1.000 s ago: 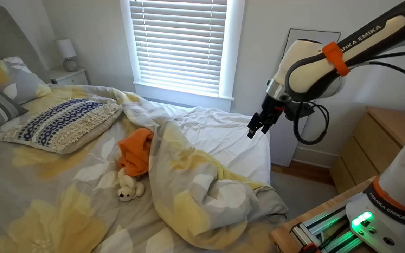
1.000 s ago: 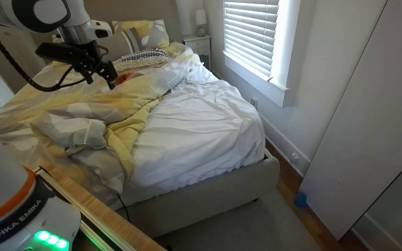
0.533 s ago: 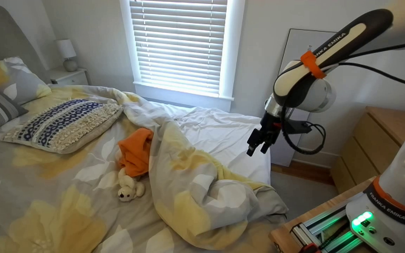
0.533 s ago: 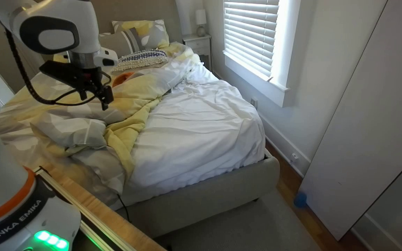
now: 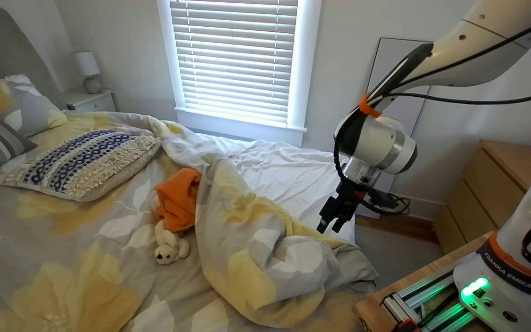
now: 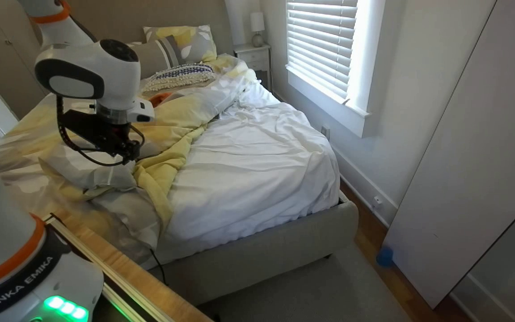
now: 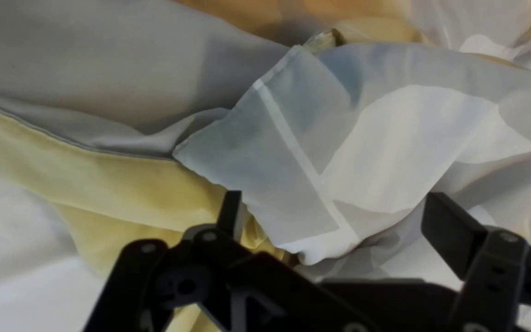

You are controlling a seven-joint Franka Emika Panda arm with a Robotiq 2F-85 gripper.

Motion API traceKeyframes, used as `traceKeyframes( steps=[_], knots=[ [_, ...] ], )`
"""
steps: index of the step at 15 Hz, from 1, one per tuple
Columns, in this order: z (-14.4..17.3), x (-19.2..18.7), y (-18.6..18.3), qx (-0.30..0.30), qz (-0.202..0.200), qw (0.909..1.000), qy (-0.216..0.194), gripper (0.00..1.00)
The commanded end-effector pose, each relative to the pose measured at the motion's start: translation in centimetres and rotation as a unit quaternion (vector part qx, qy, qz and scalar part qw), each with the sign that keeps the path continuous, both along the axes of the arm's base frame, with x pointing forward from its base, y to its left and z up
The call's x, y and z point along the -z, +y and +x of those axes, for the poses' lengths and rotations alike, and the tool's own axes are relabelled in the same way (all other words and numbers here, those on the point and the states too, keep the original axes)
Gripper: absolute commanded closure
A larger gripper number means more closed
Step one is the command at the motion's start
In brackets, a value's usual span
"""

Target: Pull the comforter over the right corner of the bed

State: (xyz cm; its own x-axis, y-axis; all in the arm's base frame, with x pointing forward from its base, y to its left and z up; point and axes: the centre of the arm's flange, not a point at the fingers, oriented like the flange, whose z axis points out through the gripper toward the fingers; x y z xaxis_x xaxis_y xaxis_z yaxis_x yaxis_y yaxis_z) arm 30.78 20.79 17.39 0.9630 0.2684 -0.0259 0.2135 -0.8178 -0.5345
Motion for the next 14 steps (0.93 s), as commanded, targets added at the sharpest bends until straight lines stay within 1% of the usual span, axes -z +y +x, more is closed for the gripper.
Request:
traceKeyframes(
  steps=[1,3,6,7,8,9,10,11,13,14],
  knots=[
    [0.2,5.2,1.0,-0.013,0.028,0.9995,0.010,0.00],
    [0.4,6.6,1.0,-0.018,0.023,0.9996,0.002,0.00],
    [0.8,8.6,1.3,-0.021,0.030,0.9993,-0.001,0.00],
    [1.0,9.2,1.5,-0.024,0.031,0.9992,-0.010,0.00],
    [1.2,9.7,1.6,-0.027,0.030,0.9991,-0.015,0.16],
    [1.5,10.2,1.8,-0.033,0.026,0.9989,-0.022,0.26],
    [1.7,10.7,2.0,-0.037,0.024,0.9987,-0.027,0.32],
    [1.8,11.0,2.3,-0.037,0.025,0.9987,-0.025,0.42],
    [2.1,10.9,3.2,-0.032,0.028,0.9990,-0.010,0.58],
    [2.3,10.6,3.5,-0.030,0.029,0.9991,-0.007,0.65]
  ],
)
